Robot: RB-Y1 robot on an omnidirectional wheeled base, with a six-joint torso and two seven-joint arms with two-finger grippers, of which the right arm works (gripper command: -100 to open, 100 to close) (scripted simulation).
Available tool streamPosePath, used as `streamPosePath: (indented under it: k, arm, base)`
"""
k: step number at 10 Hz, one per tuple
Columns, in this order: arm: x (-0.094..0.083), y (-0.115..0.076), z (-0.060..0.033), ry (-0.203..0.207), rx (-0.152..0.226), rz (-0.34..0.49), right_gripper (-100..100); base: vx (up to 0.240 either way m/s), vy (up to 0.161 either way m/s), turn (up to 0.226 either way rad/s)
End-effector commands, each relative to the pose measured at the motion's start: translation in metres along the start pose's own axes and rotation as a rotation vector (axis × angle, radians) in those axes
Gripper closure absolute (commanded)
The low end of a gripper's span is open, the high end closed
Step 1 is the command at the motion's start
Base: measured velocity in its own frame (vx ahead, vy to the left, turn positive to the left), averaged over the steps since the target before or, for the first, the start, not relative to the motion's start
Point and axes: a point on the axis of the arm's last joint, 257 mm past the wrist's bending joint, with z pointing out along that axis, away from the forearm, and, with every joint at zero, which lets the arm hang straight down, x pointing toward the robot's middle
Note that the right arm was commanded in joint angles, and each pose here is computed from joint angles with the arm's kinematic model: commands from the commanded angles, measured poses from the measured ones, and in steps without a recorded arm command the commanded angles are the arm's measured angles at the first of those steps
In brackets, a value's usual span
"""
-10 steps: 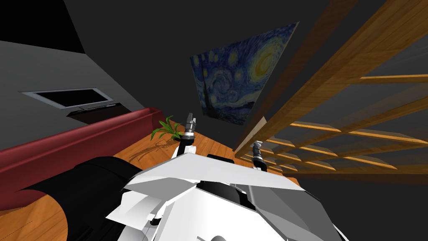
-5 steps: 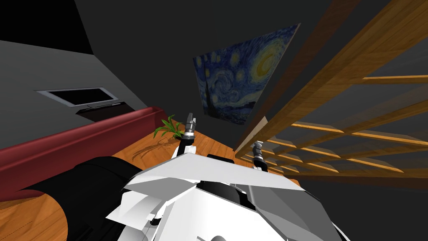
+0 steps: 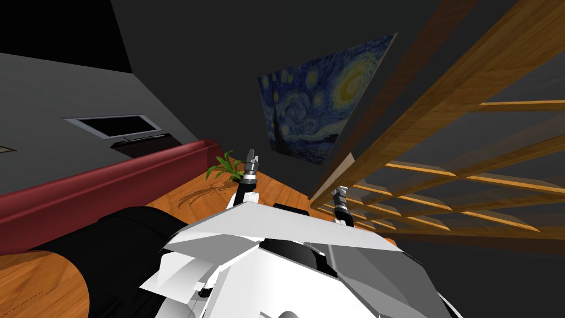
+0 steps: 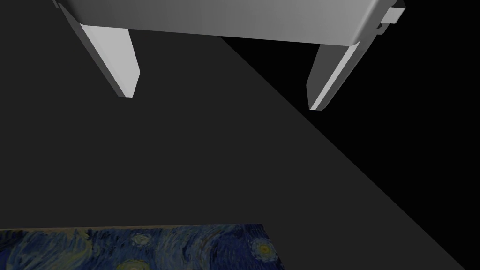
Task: Pull the door open
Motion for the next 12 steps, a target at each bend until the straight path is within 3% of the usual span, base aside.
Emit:
streamPosePath:
  k: [1, 3, 9, 10, 12]
  arm:
    - [-0.015, -0.006, -0.005, -0.021, 0.017, 0.044, 100]
    - [-0.015, -0.006, -0.005, -0.021, 0.017, 0.049, 100]
    - [-0.018, -0.002, -0.0021, -0.028, 0.004, 0.228, 100]
    - [-0.005, 0.008, 0.0049, -0.011, -0.025, 0.25, -100]
    - [-0.004, 0.009, 0.0058, -0.015, -0.029, 0.302, -100]
  base:
    - [-0.027, -0.016, 0.053]
    - [-0.017, -0.003, 0.018]
    - [-0.025, -0.011, 0.047]
    - [-0.046, 0.001, 0.077]
    - [-0.057, -0.019, 0.031]
